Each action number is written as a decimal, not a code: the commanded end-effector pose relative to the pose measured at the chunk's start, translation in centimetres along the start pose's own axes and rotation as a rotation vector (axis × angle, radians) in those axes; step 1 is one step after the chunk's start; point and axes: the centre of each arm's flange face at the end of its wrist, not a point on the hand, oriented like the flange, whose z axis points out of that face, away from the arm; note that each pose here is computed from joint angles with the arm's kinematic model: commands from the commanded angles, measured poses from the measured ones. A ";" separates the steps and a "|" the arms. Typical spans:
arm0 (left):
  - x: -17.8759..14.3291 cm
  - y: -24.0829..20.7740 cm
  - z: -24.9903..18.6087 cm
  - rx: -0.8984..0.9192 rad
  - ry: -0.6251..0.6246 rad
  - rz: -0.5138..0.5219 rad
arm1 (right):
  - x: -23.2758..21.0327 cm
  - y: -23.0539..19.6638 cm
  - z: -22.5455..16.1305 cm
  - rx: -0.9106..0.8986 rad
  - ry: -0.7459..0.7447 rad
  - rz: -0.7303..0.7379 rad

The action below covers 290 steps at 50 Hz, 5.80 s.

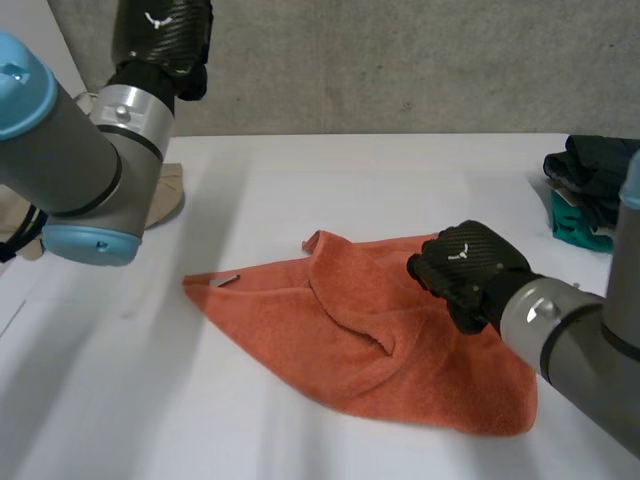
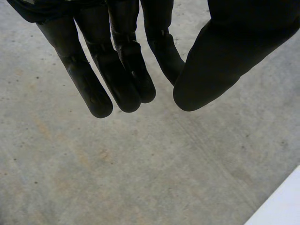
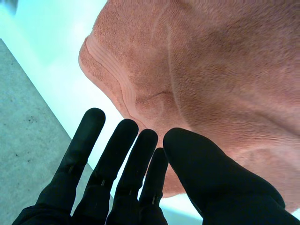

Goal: Fold the laundry.

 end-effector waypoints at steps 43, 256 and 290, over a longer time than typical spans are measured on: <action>0.4 18.5 -13.1 -0.695 0.265 0.008 | -1.0 3.0 4.8 0.010 0.018 0.004; -5.3 11.6 -11.0 -0.455 0.069 0.078 | 11.7 5.5 6.5 -0.006 0.331 0.070; -5.9 8.2 -2.4 -0.354 0.070 0.124 | 22.0 1.1 8.5 -0.051 0.484 -0.042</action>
